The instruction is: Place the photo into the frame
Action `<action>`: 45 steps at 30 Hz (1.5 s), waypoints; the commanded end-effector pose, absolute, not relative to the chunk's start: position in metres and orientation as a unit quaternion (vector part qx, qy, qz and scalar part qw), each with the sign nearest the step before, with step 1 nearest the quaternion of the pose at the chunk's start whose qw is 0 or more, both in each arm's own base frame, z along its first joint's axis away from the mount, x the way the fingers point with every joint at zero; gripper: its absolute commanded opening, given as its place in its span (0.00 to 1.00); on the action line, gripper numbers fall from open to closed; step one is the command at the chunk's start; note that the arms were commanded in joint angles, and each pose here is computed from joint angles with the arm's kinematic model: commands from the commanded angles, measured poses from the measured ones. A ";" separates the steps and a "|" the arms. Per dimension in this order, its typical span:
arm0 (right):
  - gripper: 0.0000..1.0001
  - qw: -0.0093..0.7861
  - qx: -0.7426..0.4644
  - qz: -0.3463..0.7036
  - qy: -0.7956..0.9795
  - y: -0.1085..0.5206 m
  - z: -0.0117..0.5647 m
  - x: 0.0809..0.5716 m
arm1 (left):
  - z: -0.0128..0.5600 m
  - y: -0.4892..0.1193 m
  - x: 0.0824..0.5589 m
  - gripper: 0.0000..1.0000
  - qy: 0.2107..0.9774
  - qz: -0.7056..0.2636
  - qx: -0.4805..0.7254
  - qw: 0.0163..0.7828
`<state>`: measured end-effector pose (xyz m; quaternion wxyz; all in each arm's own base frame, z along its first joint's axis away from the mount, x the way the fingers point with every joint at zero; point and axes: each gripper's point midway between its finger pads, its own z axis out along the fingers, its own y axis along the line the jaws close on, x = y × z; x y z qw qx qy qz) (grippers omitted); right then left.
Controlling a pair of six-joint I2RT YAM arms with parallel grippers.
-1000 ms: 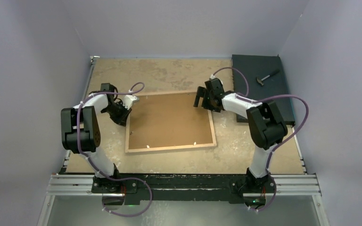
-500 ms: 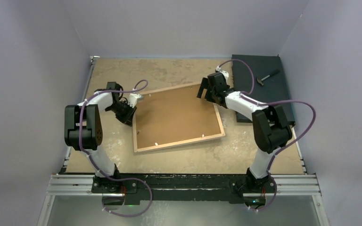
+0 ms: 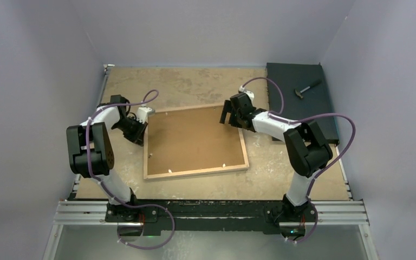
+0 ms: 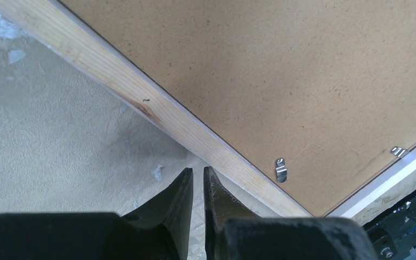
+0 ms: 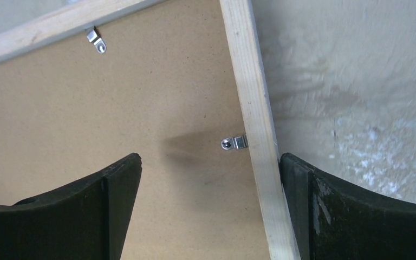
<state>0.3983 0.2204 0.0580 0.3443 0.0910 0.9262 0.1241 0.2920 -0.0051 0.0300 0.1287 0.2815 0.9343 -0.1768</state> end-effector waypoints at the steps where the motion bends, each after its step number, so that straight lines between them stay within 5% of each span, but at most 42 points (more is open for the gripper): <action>1: 0.99 0.324 0.086 0.241 0.911 0.270 0.075 0.387 | 0.033 -0.040 0.301 0.12 0.909 -0.243 0.293 0.168; 8: 0.99 0.303 0.098 0.221 0.922 0.251 0.052 0.389 | 0.030 -0.041 0.302 0.12 0.909 -0.247 0.291 0.167; 15: 0.99 0.370 0.094 0.096 0.919 0.202 0.078 0.407 | 0.037 -0.044 0.295 0.12 0.904 -0.256 0.299 0.166; 27: 0.99 0.388 0.094 0.073 0.914 0.182 0.096 0.391 | 0.041 -0.045 0.290 0.13 0.903 -0.261 0.297 0.166; 36: 0.99 0.352 -0.053 0.324 0.877 0.390 0.138 0.292 | 0.063 -0.042 0.295 0.24 0.898 -0.295 0.272 0.180; 45: 0.92 0.320 -0.144 0.454 0.819 0.497 0.147 0.228 | 0.056 -0.043 0.287 0.24 0.896 -0.314 0.264 0.166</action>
